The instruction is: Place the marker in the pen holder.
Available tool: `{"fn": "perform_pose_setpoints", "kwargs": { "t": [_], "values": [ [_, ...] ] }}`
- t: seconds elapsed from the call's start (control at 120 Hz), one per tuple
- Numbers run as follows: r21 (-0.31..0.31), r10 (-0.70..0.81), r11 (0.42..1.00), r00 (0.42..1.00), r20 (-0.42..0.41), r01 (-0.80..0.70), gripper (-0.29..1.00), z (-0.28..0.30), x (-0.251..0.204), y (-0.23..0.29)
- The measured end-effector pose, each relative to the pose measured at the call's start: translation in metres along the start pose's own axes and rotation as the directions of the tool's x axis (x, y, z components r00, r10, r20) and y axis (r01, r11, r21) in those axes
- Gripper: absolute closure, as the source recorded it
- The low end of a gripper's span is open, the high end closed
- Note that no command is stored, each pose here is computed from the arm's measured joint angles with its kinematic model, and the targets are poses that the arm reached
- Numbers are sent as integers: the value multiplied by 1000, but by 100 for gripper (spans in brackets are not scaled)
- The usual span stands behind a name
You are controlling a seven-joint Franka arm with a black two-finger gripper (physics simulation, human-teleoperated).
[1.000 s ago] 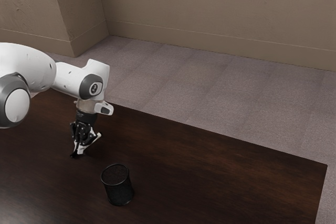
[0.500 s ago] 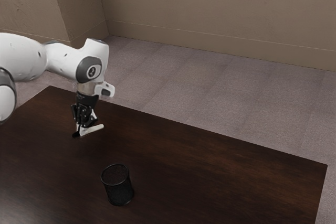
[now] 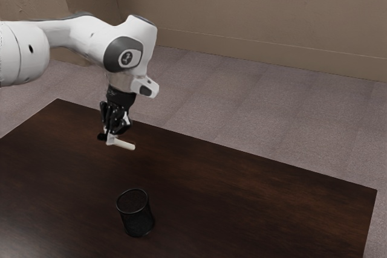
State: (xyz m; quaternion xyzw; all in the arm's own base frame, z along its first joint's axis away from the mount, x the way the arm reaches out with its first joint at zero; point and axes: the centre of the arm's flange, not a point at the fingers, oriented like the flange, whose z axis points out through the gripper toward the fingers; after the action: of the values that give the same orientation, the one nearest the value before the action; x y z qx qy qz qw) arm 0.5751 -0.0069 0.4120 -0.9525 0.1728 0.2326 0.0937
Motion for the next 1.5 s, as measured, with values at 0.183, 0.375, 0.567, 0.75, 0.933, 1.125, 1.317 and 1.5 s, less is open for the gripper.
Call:
{"fn": "perform_pose_setpoints", "kwargs": {
  "t": [0.183,0.375,0.567,0.75,0.933,1.125,1.317,1.5],
  "values": [
    [-46,83,996,990,117,-78,79,6,-11,56],
    [-90,133,989,975,177,-119,79,-2,-22,90],
    [-123,168,982,955,246,-141,79,6,-20,113],
    [-124,179,981,945,275,-149,79,15,-7,124],
    [-130,179,981,937,299,-146,78,30,6,126],
    [-143,185,979,926,330,-145,77,65,32,130],
    [-155,185,978,927,326,-141,52,77,43,133],
    [-147,160,980,965,207,-130,22,30,17,125]
  ]
}}
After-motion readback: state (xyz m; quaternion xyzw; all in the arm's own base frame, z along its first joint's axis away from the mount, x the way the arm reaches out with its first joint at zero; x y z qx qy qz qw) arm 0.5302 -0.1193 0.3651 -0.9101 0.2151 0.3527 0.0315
